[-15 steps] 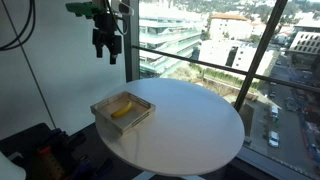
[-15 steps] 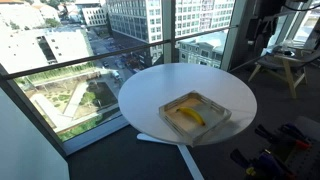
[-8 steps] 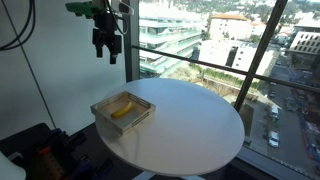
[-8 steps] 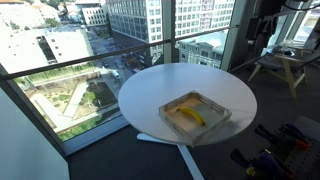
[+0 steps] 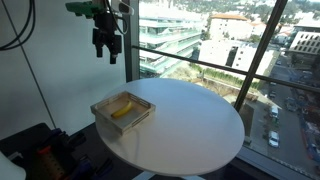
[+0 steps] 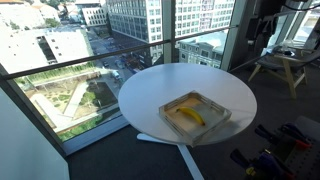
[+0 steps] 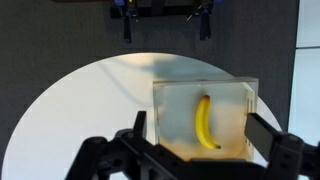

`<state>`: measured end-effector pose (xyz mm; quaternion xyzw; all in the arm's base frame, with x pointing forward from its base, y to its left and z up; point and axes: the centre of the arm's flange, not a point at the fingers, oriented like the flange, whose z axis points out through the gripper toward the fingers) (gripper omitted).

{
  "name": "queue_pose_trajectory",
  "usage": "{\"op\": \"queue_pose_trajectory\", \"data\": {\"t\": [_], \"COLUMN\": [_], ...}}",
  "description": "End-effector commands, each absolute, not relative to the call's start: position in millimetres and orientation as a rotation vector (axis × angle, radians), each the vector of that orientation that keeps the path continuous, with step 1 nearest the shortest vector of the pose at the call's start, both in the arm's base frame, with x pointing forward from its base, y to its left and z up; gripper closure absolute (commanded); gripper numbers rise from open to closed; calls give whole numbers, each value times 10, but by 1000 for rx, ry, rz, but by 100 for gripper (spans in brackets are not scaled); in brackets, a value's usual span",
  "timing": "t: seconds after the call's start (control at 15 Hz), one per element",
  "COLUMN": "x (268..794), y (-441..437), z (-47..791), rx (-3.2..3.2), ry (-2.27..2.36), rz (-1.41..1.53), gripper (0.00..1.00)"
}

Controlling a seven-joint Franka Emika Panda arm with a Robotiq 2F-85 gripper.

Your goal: Put the banana on the table

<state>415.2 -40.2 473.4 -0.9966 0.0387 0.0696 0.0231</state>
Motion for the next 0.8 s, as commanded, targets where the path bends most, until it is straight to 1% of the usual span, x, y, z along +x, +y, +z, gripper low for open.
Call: {"op": "queue_pose_trajectory", "data": {"t": [0.0,0.33,0.73], "x": [4152,4211,4382], "y": [-402,-404,-382], "z": [4734,4762,4881], "rx": [-3086,-3090,-3105], "ry": [120,90,12], "rz": [216,154,-9], "gripper": [0,0,0]}}
